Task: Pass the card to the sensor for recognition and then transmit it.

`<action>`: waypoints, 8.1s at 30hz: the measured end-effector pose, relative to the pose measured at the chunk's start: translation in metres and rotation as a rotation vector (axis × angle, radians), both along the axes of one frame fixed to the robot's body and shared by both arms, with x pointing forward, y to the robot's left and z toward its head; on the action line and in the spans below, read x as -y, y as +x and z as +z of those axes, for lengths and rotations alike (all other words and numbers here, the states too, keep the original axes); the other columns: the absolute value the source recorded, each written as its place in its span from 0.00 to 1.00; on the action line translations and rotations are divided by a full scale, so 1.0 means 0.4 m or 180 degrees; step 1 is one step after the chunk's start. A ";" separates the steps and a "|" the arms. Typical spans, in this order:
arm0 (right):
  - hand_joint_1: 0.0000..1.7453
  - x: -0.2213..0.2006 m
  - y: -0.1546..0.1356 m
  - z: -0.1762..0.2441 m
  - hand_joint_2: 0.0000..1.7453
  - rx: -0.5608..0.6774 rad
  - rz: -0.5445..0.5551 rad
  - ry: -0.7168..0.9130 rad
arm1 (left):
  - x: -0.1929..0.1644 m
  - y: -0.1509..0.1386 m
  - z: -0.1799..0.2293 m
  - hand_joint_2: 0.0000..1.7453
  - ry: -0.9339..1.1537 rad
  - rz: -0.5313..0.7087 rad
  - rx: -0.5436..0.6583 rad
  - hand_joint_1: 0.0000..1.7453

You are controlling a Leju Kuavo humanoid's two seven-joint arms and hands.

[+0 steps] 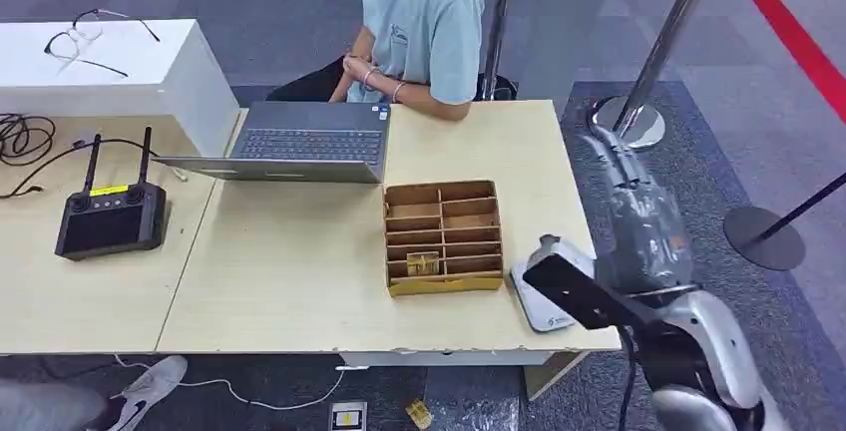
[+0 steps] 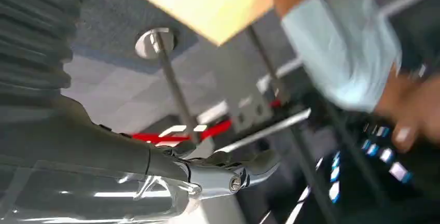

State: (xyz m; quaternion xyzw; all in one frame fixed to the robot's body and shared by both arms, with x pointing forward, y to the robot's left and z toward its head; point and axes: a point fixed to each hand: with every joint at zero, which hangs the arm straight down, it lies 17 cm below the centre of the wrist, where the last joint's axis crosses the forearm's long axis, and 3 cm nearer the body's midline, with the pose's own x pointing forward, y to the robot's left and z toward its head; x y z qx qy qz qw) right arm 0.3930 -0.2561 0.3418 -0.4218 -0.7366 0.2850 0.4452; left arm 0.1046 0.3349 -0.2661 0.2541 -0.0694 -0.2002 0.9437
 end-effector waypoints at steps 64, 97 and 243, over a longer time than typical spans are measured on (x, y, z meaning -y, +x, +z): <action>0.24 -0.401 0.203 -0.448 1.00 -0.0957 0.1025 -0.0566 | -0.004 0.006 0.000 1.00 0.0064 -0.0399 -0.0046 0.00; 0.14 -0.326 0.232 -0.614 1.00 -0.1447 0.0790 -0.0663 | -0.001 -0.001 -0.001 1.00 0.0055 -0.0371 -0.0067 0.00; 0.37 -0.294 0.270 -0.411 1.00 -0.0827 0.0553 -0.0959 | 0.032 -0.004 -0.004 1.00 -0.0028 -0.0391 -0.0022 0.00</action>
